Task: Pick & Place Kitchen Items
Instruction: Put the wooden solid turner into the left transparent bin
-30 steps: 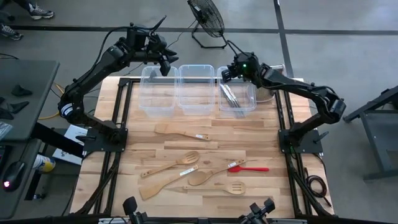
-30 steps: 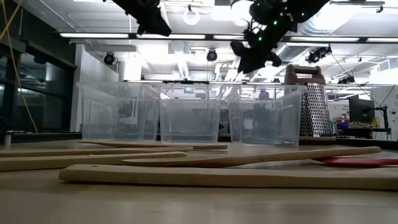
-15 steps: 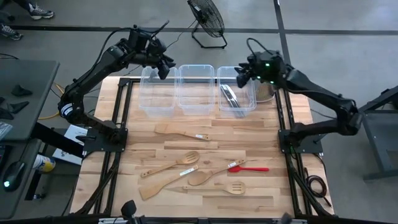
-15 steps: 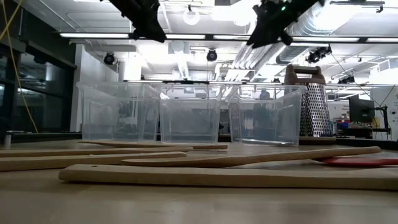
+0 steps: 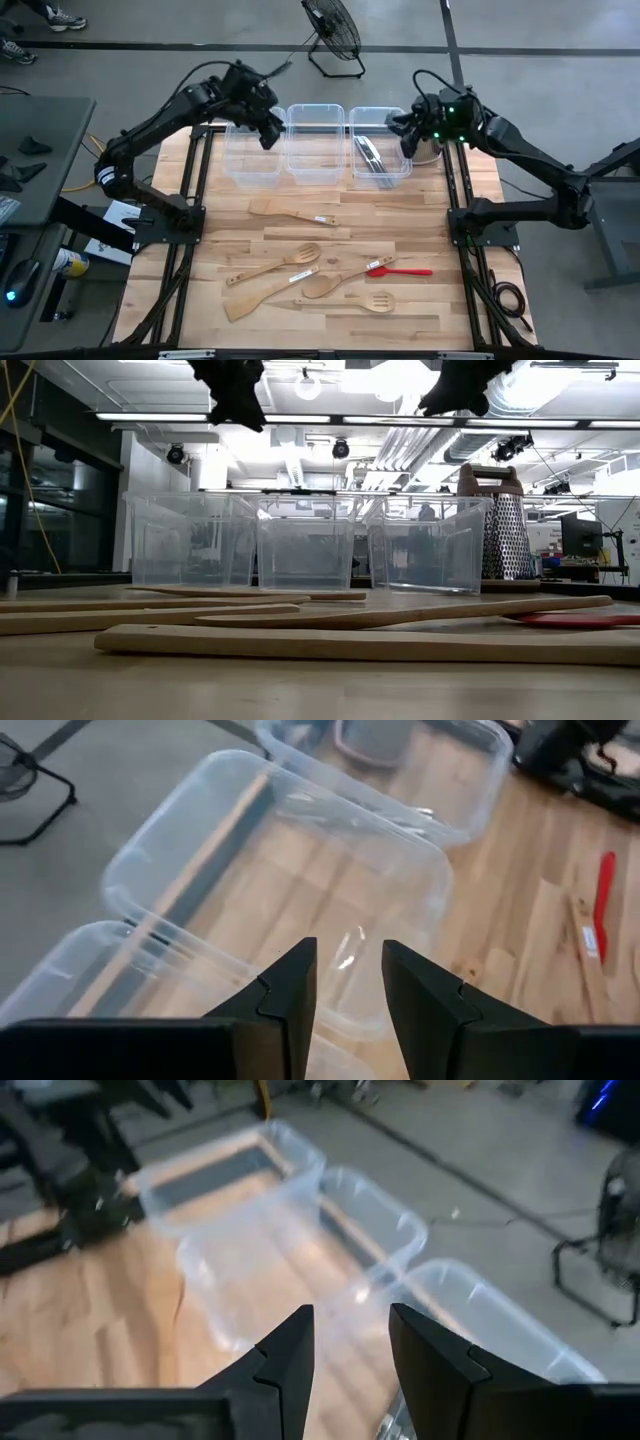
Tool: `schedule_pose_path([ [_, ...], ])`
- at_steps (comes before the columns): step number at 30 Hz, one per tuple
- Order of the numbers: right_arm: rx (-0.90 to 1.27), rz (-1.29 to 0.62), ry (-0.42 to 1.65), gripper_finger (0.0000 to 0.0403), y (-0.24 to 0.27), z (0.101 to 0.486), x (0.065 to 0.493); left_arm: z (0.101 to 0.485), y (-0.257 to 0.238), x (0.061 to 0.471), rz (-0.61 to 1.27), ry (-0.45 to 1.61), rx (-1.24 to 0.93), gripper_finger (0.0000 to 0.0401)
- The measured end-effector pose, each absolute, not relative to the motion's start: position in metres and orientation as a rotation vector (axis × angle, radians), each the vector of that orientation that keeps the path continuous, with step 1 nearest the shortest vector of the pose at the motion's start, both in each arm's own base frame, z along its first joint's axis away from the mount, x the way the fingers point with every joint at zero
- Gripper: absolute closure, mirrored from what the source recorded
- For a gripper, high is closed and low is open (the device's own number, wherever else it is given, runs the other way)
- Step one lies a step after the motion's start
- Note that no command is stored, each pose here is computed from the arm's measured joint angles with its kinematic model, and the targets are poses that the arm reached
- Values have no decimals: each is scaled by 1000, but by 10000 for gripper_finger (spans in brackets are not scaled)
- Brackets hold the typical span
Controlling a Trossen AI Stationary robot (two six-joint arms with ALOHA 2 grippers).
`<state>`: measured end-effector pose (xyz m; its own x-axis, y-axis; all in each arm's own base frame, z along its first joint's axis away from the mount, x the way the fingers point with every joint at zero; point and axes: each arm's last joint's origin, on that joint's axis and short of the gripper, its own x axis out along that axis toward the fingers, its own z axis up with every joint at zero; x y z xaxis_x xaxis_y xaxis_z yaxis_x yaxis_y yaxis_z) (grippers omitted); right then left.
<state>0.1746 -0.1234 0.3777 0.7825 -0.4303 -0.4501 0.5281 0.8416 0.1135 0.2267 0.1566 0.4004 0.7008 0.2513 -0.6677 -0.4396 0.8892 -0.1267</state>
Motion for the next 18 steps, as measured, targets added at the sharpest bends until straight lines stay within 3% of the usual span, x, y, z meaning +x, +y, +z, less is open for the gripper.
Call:
schedule_pose_path([
  [11,201,-446,532,278,-119,370,171,383,100,262,286,886,-132,286],
  [18,154,-544,488,278,-111,381,156,357,85,289,155,1016,-31,279],
])
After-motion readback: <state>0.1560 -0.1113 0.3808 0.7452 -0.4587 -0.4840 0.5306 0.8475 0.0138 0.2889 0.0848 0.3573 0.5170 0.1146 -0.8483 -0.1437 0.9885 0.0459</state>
